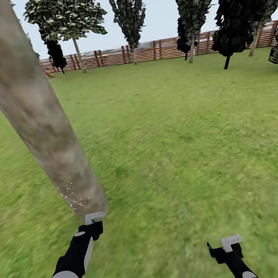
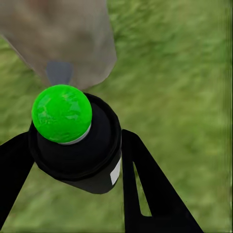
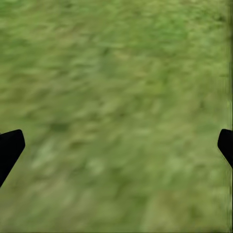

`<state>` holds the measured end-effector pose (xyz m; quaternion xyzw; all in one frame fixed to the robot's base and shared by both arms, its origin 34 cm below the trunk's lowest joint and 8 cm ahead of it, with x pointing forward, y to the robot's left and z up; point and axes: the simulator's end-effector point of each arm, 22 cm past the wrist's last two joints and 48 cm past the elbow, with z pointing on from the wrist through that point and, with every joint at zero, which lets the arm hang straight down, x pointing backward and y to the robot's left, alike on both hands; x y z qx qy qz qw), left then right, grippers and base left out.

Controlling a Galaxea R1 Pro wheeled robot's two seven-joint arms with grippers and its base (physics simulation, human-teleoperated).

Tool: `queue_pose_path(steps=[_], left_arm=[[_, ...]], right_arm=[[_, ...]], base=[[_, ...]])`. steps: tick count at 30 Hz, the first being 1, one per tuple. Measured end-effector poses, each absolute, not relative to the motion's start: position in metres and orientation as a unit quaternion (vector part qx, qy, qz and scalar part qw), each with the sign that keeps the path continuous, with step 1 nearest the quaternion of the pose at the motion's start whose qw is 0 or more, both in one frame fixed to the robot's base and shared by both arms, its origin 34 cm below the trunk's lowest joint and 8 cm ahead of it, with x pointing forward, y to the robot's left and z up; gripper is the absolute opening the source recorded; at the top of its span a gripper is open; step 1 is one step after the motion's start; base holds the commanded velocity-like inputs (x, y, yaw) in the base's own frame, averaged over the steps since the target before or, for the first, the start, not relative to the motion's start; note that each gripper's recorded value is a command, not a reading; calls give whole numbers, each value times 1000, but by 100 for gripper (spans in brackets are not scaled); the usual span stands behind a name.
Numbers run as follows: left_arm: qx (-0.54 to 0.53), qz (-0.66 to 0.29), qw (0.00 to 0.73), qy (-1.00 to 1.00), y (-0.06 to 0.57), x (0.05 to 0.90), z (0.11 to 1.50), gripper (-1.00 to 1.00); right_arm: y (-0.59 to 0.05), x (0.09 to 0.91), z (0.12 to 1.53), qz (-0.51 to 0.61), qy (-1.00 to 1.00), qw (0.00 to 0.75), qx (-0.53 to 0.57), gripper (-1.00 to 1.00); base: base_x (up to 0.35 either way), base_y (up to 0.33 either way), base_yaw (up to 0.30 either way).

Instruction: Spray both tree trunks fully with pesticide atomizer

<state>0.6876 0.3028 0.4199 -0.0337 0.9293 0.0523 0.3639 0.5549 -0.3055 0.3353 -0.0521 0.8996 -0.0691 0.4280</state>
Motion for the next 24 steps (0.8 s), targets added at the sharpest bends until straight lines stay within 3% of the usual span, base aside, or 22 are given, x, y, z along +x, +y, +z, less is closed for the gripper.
queue_pose_path(steps=[11,24], left_arm=[[-35,53,364,929,303,687,420,-100],[-34,51,364,929,302,688,420,-100]], right_arm=[[-305,555,335,-68,900,428,-52,100],[-305,555,335,-68,900,428,-53,100]], base=[[14,-272,247],[170,-246,262]])
